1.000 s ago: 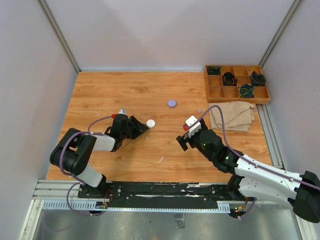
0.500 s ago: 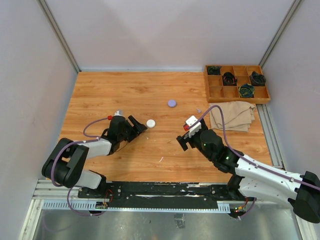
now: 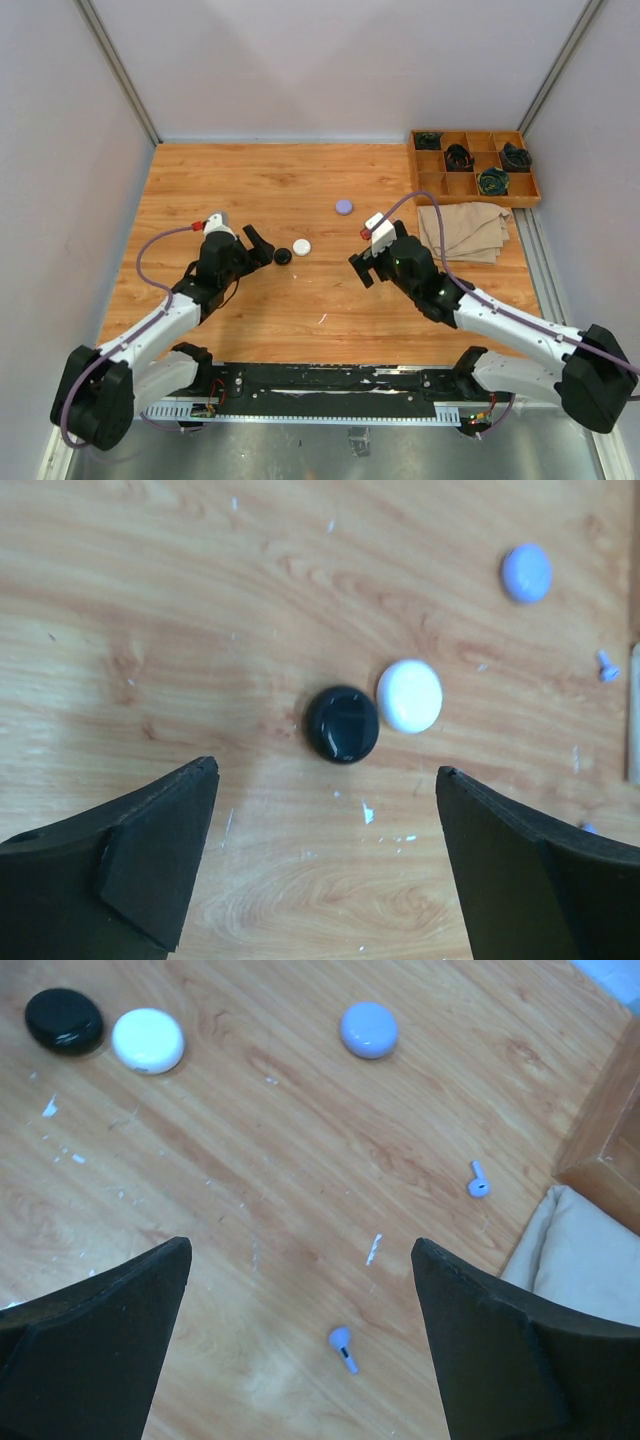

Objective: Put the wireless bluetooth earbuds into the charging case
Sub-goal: Place the charging case at the center of the board, then pick up the charging case at the center of the board.

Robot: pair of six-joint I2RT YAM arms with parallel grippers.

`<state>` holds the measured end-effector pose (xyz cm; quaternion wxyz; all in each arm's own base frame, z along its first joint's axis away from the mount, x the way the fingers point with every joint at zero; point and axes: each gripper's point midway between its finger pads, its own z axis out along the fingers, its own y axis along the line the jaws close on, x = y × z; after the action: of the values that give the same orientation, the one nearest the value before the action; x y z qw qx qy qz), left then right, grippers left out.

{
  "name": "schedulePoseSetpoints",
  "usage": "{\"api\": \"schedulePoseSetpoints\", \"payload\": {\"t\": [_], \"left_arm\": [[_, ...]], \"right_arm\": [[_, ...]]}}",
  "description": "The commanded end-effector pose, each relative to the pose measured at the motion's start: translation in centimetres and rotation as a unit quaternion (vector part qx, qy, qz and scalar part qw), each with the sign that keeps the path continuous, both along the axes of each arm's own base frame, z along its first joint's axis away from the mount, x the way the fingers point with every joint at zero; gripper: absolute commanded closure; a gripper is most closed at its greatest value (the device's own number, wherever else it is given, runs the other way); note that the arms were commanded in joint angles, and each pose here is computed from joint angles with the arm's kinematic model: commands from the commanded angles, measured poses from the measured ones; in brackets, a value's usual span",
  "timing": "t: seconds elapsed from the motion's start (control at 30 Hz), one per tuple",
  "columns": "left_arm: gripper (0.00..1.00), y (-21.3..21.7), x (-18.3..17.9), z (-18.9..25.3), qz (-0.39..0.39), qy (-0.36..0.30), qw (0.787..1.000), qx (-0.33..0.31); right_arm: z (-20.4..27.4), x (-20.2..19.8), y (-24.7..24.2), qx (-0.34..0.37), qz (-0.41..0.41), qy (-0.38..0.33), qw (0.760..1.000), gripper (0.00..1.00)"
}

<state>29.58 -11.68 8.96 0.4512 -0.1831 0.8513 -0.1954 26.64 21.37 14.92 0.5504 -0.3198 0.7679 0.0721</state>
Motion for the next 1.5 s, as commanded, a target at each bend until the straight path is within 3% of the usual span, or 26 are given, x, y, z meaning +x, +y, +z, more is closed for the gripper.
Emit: {"api": "schedulePoseSetpoints", "payload": {"t": [0.0,0.17,0.47,0.8,1.47], "left_arm": [[0.01,3.1,0.8,3.7,0.058,-0.078,0.994,0.039],[0.01,3.8,0.8,6.0,0.073,-0.146,0.986,0.028],[0.01,5.2,-0.1,6.9,0.080,-0.195,0.976,0.057],[0.01,5.7,-1.7,9.2,0.067,-0.268,0.959,0.057],[0.01,4.1,-0.5,7.4,0.036,-0.219,0.973,0.058]], "right_arm": [[1.1,2.5,0.3,0.026,0.008,0.029,0.999,0.07],[0.3,5.6,0.5,0.036,0.022,0.074,0.996,0.07],[-1.4,12.2,1.4,0.017,0.022,0.121,0.992,0.08],[-5.6,18.3,2.9,-0.065,0.070,0.167,0.981,0.10],[-12.3,22.9,4.5,-0.125,0.165,0.218,0.954,0.22]]}}
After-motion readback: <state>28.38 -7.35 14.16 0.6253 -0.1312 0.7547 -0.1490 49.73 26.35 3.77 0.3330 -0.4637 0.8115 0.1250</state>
